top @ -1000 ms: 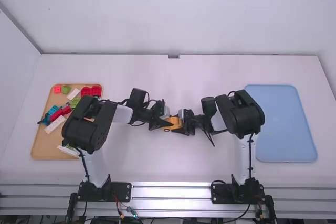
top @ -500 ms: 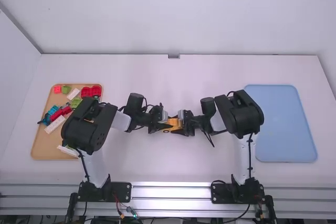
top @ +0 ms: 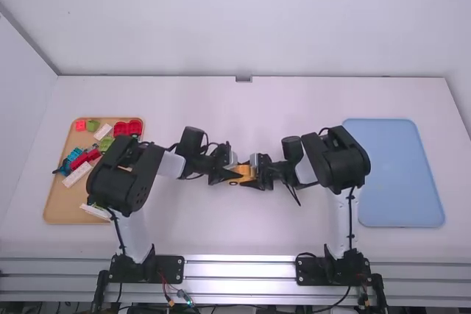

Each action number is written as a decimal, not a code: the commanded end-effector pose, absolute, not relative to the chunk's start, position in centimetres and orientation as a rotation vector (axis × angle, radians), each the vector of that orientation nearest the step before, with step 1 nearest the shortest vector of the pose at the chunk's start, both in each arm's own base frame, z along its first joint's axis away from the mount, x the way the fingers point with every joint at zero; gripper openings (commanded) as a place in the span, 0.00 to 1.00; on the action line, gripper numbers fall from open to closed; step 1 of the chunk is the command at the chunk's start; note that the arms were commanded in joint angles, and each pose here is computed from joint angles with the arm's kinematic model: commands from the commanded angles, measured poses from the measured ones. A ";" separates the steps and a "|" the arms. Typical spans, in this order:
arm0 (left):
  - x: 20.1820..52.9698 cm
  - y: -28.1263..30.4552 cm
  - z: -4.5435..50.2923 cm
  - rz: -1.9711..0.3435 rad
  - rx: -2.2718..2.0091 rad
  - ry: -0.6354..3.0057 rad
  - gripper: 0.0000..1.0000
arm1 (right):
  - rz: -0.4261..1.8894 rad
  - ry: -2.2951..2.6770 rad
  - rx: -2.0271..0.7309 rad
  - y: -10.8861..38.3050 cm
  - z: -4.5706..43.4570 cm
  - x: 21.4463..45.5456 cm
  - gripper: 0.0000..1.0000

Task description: Assemble lego blocks to make yellow taxi

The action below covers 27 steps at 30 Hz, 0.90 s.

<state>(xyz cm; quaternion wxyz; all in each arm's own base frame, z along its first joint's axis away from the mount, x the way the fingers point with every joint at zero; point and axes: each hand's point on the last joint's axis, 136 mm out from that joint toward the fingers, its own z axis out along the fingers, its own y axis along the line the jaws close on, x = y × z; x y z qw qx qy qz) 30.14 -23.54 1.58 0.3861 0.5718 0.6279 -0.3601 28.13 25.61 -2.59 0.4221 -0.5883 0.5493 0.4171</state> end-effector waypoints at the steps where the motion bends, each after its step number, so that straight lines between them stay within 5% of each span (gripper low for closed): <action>1: 28.6 -21.6 -4.2 -0.850 1.457 1.889 0.12 | 1.045 1.423 -1.455 25.5 -3.2 28.5 0.38; 8: 28.5 -21.4 -4.5 -0.829 1.458 1.896 0.13 | 1.045 1.423 -1.455 25.5 -3.2 28.5 0.38; 12: 28.6 -21.4 -4.5 -0.820 1.457 1.883 0.30 | 1.045 1.423 -1.455 25.5 -3.2 28.5 0.38; 27: 29.8 -21.5 -2.4 -0.795 1.410 1.862 0.35 | 1.045 1.423 -1.456 25.5 -3.2 28.5 0.38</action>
